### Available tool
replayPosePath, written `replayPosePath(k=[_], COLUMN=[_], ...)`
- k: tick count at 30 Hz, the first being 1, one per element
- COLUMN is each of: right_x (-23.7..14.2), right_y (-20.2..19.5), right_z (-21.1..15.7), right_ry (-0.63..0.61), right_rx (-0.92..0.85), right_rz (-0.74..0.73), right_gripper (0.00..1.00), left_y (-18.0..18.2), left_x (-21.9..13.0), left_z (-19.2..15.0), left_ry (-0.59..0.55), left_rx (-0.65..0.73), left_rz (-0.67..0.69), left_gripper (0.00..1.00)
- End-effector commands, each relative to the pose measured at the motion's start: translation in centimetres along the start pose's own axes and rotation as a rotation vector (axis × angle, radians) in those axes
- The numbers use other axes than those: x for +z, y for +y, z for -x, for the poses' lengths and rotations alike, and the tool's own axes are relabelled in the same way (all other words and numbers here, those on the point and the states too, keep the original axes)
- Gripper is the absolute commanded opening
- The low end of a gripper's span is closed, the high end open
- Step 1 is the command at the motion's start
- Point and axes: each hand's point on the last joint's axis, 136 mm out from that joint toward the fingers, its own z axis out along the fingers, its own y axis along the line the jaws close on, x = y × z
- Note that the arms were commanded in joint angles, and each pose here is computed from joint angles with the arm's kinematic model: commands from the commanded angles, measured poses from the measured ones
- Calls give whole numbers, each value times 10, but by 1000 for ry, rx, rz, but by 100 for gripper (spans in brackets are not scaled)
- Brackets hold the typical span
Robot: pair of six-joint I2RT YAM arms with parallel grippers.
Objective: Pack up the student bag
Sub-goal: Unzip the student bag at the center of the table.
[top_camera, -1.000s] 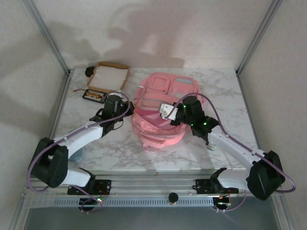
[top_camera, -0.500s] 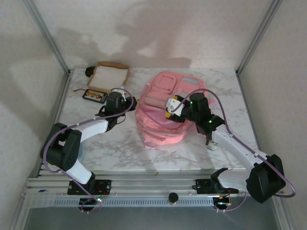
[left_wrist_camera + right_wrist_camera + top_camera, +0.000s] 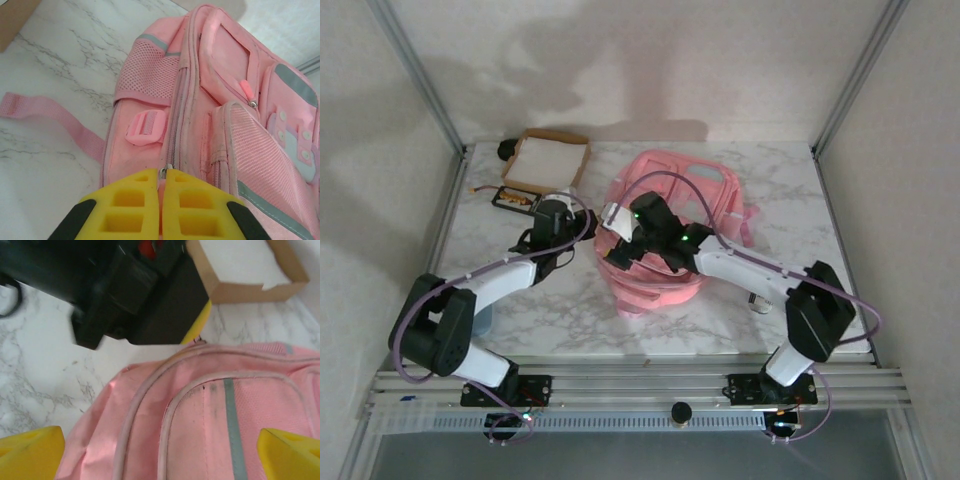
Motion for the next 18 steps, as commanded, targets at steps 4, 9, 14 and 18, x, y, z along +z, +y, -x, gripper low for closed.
replayPosePath(k=[4, 9, 14, 18], right_x=[38, 50, 46, 49], right_y=[-14, -26, -35, -30], right_z=[-12, -18, 1, 20], right_ry=[127, 166, 60, -50], right_rx=[2, -68, -113, -185], right_rz=[-124, -160, -121, -45], right_gripper=[98, 74, 40, 22], left_y=[4, 15, 24, 31], left_x=[-24, -42, -52, -61], left_z=[13, 8, 0, -5], left_ry=[-58, -75, -63, -53], left_rx=[13, 8, 6, -3], left_rz=[45, 78, 110, 141], left_gripper=[0, 0, 0, 0])
